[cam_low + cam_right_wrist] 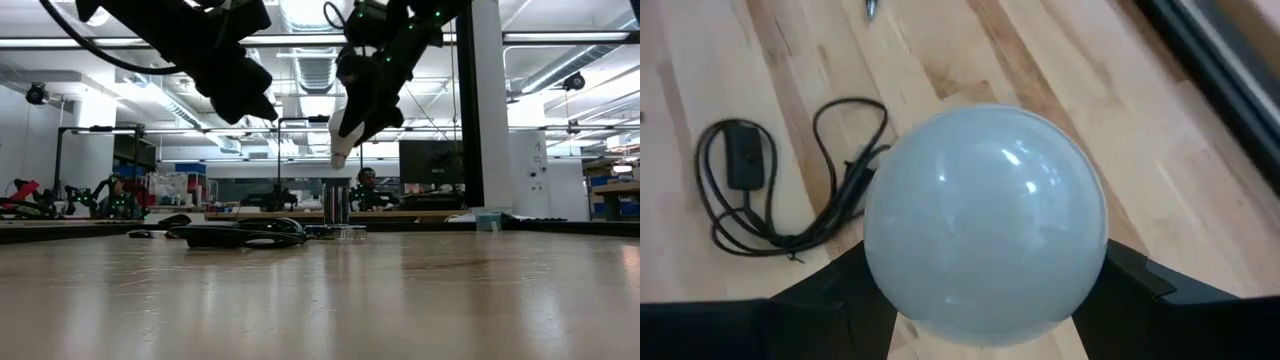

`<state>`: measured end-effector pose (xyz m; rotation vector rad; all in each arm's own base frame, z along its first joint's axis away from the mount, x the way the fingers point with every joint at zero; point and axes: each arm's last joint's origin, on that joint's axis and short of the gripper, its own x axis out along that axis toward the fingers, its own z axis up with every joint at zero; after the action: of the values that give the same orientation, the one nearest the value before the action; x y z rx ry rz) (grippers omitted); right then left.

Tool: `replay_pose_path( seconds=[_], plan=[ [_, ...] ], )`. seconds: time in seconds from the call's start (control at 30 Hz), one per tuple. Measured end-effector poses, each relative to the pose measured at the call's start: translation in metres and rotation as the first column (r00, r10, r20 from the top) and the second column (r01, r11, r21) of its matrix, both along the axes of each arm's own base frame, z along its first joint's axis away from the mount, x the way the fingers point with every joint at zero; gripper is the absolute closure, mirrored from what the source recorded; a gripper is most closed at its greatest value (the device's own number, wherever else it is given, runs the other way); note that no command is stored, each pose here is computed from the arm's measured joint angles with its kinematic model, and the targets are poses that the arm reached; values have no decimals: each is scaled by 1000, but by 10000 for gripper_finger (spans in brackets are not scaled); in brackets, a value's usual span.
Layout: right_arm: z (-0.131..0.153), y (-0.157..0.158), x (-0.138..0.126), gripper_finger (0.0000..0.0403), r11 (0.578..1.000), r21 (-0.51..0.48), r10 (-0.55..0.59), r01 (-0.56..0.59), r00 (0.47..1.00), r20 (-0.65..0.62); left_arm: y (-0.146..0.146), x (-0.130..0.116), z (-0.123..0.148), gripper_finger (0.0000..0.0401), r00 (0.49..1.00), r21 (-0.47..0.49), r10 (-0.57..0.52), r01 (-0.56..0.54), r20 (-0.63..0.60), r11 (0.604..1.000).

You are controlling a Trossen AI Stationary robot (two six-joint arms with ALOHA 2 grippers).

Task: Screw lightbulb
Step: Insert the lightbulb into the lamp

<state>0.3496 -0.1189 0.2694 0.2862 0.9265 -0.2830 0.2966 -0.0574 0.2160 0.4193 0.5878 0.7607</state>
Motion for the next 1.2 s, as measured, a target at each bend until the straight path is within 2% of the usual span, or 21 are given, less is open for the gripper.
replay_pose_path(
  seconds=[0.33,0.67,0.77,0.97,1.2],
  plan=[
    [-25,-6,17,172,1000,14,0,1,999,-54,6,2,1,281,1000,-3,21,-21,11,1000],
    [-29,-7,21,172,999,51,10,-4,991,-132,7,3,2,305,999,-8,25,-25,26,1000],
    [-28,-6,21,172,999,50,15,-9,991,-134,11,5,3,313,999,-42,11,-9,46,999],
    [-27,-6,22,170,999,37,43,-38,990,-135,28,15,4,326,992,-208,-46,71,121,976],
    [-26,-5,22,144,998,27,59,-56,989,-133,54,19,8,325,991,-187,-3,28,133,982]
  ],
)
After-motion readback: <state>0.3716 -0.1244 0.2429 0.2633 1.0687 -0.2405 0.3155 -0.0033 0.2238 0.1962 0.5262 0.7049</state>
